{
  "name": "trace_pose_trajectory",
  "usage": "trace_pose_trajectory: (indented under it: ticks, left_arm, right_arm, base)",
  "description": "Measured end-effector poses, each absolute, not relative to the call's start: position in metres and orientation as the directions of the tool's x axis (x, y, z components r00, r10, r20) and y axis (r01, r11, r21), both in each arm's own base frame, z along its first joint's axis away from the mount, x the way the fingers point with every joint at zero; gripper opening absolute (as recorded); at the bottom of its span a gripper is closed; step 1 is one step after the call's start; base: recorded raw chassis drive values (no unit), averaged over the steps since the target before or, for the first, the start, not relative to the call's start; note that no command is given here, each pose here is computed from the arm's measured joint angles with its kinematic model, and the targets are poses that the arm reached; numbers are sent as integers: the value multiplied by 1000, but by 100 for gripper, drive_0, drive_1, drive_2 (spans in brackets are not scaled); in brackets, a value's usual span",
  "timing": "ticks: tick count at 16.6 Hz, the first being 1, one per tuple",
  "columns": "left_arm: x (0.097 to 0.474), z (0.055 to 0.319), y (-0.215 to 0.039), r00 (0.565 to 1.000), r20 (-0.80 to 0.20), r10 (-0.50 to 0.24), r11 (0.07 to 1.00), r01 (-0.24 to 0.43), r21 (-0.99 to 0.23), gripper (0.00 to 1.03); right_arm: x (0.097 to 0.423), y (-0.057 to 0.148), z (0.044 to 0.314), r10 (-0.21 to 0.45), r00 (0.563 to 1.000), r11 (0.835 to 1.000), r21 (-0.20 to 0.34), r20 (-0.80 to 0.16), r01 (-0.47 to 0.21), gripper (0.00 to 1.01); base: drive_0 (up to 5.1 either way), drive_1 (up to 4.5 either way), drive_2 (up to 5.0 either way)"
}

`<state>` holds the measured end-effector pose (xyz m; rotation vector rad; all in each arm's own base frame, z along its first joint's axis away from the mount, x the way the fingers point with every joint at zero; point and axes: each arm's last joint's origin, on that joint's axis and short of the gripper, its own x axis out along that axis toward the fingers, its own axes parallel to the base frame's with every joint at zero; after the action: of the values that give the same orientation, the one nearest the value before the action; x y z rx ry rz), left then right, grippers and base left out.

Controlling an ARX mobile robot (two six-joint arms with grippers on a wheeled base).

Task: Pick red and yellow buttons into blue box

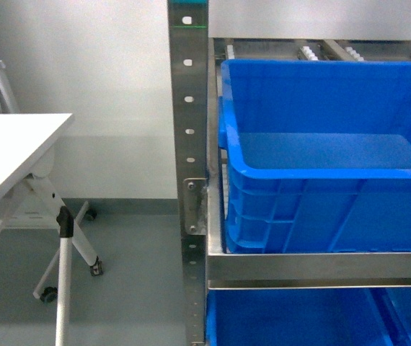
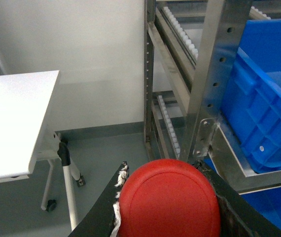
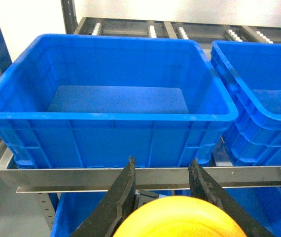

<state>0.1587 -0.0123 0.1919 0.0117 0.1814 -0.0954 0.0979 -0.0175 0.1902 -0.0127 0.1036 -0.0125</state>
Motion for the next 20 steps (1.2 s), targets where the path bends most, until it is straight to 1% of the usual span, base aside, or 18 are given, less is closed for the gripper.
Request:
trace_pose_trajectory:
  ticks: [20]
  left_arm:
    - [159, 192, -12, 979, -180, -94, 995, 96, 3, 32]
  right_arm:
    - [98, -17, 190, -13, 995, 1000, -13, -103, 12, 29]
  base:
    - [497, -240, -240]
